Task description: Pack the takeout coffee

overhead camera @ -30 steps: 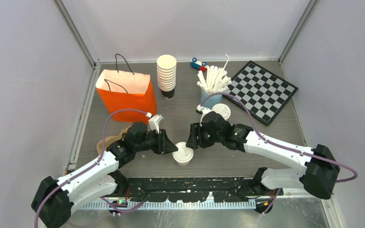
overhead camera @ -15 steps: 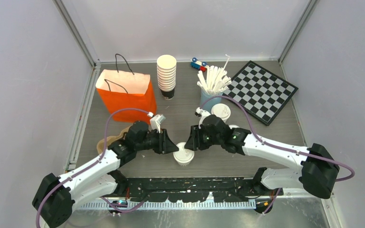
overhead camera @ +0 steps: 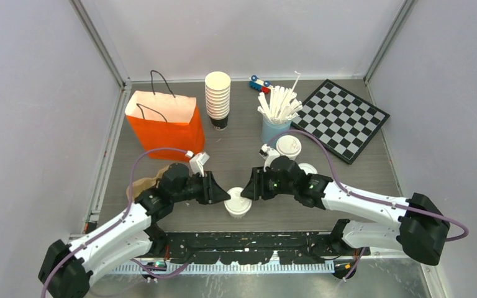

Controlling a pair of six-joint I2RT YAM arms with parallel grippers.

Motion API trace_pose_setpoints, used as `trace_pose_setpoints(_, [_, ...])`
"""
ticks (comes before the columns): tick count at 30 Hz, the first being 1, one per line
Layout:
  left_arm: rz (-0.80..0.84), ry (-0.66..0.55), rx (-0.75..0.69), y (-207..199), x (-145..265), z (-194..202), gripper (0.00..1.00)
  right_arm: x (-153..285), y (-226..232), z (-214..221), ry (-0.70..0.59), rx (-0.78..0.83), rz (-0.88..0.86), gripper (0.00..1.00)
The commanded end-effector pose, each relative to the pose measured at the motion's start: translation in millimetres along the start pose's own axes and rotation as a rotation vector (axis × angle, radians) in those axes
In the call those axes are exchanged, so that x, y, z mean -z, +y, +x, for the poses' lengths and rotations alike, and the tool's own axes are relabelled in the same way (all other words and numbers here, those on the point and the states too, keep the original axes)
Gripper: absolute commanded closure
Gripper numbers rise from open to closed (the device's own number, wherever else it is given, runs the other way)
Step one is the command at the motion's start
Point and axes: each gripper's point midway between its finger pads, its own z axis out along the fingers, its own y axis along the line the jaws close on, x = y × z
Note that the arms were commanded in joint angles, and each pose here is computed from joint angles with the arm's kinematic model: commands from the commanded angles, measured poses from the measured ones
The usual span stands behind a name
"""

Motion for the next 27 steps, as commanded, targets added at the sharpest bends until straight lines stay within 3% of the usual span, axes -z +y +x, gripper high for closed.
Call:
trace_pose_setpoints(1, [0.038,-0.019,0.077,-15,18,3,0.71,12,-14,-12,0.034,0.086,0.148,0.46])
trace_pose_setpoints(6, [0.088,-0.077,0.089,-37,26,-16,0.58,34,15,-46,-0.001,0.154,0.142,0.31])
trace_pose_setpoints(9, [0.071,-0.062,0.088,-36,24,-17,0.56,45,20,-53,-0.001,0.167,0.162,0.22])
trace_pose_setpoints(17, [-0.057,-0.062,0.054,-16,25,-19,0.56,41,20,-40,0.039,0.152,0.178,0.22])
trace_pose_setpoints(27, [-0.104,-0.054,0.045,-12,39,-15,0.55,24,43,-21,0.040,0.159,0.205,0.25])
